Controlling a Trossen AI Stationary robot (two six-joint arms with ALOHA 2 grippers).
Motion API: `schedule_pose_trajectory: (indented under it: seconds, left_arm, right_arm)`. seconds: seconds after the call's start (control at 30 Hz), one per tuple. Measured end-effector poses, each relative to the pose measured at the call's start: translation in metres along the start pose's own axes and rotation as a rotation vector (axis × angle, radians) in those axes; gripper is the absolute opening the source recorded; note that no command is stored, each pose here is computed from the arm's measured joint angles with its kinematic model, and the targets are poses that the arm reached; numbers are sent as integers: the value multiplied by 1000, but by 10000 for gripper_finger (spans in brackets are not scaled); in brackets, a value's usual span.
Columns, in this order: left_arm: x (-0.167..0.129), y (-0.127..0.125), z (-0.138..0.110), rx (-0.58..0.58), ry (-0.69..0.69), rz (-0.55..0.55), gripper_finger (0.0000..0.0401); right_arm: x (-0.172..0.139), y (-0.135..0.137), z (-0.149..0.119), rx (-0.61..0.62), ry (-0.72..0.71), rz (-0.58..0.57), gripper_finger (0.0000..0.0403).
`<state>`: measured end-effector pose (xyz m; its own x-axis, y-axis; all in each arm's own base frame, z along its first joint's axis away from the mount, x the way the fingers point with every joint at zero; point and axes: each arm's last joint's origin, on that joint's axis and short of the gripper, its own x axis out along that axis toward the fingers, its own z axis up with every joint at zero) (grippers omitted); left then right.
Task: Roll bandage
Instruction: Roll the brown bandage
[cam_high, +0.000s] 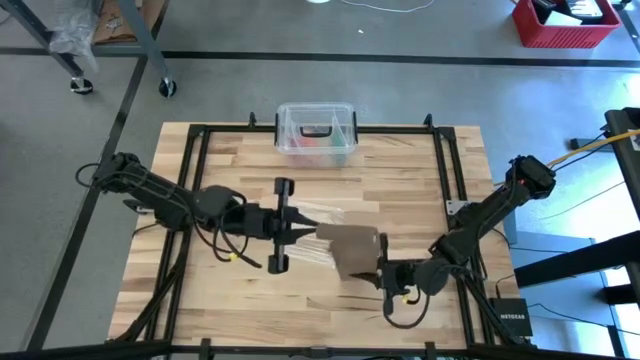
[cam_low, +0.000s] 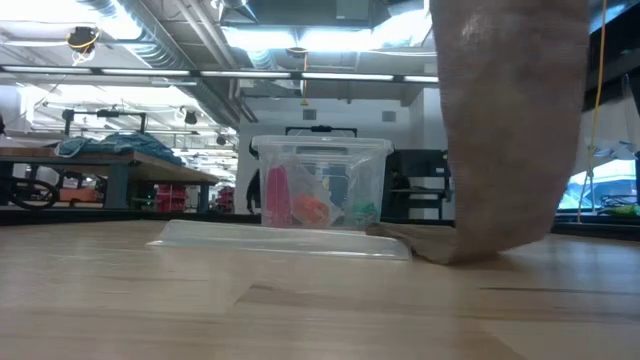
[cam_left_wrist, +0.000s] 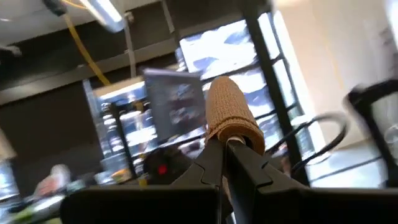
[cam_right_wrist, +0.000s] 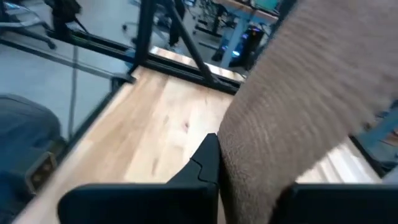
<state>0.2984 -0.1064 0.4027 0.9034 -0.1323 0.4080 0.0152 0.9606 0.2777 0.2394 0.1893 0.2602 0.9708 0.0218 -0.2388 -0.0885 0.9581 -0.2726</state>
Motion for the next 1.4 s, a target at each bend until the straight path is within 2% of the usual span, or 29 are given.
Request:
schedule_pose_trajectory:
  seconds: [0.2, 0.3, 0.4, 0.53, 0.73, 1.1, 1.4]
  left_arm:
    - [0, 4, 9, 9, -99, 25, 0]
    - [-1, 7, 11, 58, -100, 105, 0]
    - [-1, 10, 10, 146, -29, 230, 0]
    - [-4, 11, 9, 294, 112, 406, 0]
    - [-11, 7, 3, 529, 295, 506, 0]
    - [-29, 10, -45, 676, 567, 593, 0]
    - [-42, -11, -82, 676, 625, 514, 0]
  right_arm:
    - [3, 0, -1, 35, -2, -19, 7]
    - [3, 2, 0, 64, -17, -9, 7]
    - [2, 1, 7, 105, -71, 10, 7]
    - [2, 1, 10, 100, -101, 10, 7]
    - [2, 1, 12, 74, -97, 10, 7]
    - [-18, 15, 55, -76, -106, 19, 7]
    - [-28, 15, 81, -149, -142, 5, 7]
